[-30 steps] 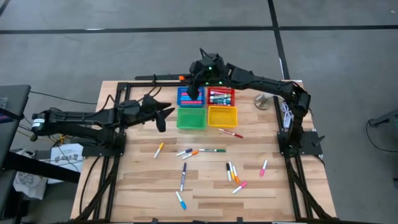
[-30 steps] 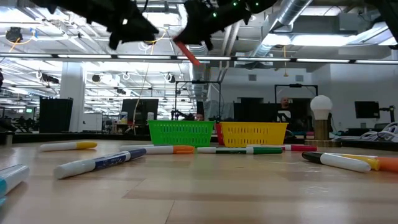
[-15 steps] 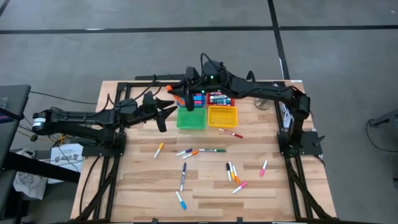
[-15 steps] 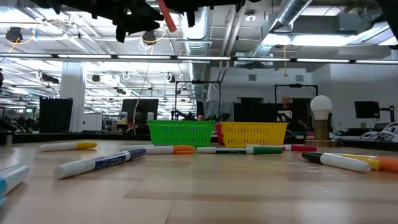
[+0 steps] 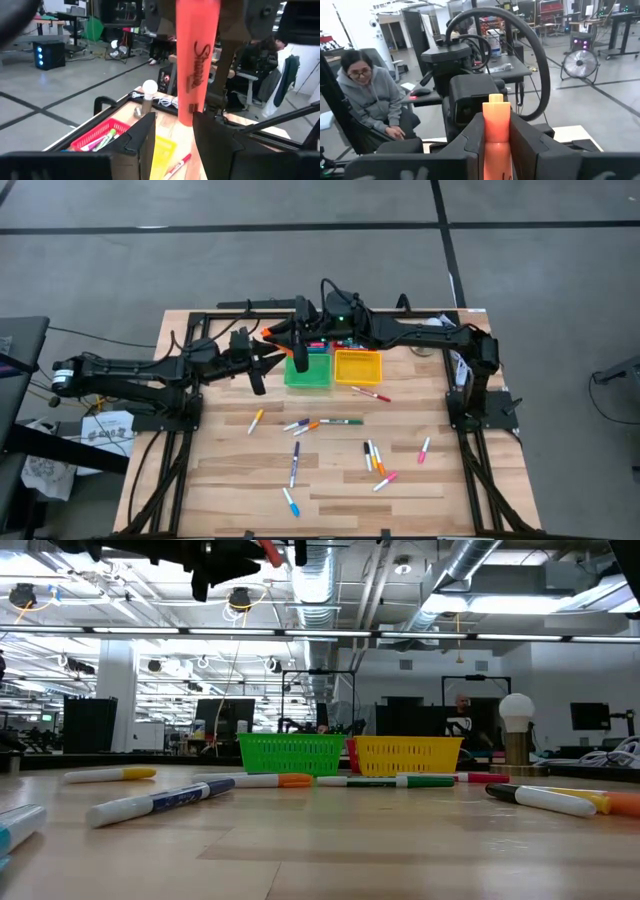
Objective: Pick & Place Markers
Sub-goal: Put the orange highlighter into the blue bin
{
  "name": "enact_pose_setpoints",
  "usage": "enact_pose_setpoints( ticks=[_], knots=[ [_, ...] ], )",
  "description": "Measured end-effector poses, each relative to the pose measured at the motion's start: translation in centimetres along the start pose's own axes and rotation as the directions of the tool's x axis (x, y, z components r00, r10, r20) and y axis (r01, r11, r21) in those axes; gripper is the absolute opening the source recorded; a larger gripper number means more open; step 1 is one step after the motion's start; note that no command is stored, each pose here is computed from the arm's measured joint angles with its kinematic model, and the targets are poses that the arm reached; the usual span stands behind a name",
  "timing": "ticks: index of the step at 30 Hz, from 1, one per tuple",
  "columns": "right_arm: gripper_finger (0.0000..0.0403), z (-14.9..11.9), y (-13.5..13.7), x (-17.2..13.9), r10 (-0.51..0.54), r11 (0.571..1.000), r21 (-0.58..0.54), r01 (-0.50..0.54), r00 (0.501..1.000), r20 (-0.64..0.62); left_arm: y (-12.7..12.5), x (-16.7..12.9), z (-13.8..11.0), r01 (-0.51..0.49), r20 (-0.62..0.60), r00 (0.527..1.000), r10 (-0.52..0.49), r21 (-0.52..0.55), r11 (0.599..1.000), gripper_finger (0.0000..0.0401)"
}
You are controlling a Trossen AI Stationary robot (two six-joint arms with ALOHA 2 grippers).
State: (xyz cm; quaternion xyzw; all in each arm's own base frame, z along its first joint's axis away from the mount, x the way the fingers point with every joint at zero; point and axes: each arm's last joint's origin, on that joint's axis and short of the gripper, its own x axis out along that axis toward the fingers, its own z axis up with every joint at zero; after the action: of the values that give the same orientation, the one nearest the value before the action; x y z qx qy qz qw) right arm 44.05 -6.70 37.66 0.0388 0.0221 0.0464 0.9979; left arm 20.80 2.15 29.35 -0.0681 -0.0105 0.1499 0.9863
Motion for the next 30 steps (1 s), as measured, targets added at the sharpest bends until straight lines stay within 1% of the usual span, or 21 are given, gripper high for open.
enact_pose_setpoints(
  ticks=[4, 9, 16, 24, 27, 30],
  knots=[
    [0.0054, -0.2, 0.1, 0.0, -0.002, 1.000, -0.002, 0.002, 1.000, -0.018, -0.2, 0.0, 0.4, 0.015, 0.040, 0.999, -0.015, -0.009, 1.000, 0.0131],
    [0.0054, -0.5, 0.3, 0.2, 0.006, 1.000, 0.005, -0.006, 0.999, -0.040, -0.4, -0.1, 0.7, 0.079, 0.062, 0.995, -0.078, -0.011, 0.997, 0.0131],
    [0.0054, -0.1, 1.5, 0.4, 0.028, 1.000, -0.005, -0.028, 1.000, 0.005, -0.3, 0.3, 0.5, 0.075, 0.056, 0.996, -0.074, -0.009, 0.997, 0.0131],
    [0.0054, -0.5, 1.4, 0.7, 0.029, 0.999, 0.015, -0.029, 1.000, -0.003, -0.4, 0.4, 0.5, 0.071, 0.068, 0.995, -0.070, -0.011, 0.997, 0.0131],
    [0.0054, -0.5, 1.4, 0.7, 0.029, 0.999, 0.017, -0.029, 1.000, -0.007, -0.5, 0.4, 0.6, 0.073, 0.083, 0.994, -0.071, -0.014, 0.997, 0.0118],
    [0.0059, -0.6, 1.4, 0.7, 0.029, 0.999, 0.018, -0.029, 1.000, -0.008, -0.5, 0.4, 0.7, 0.073, 0.085, 0.994, -0.072, -0.014, 0.997, 0.0092]
  ],
)
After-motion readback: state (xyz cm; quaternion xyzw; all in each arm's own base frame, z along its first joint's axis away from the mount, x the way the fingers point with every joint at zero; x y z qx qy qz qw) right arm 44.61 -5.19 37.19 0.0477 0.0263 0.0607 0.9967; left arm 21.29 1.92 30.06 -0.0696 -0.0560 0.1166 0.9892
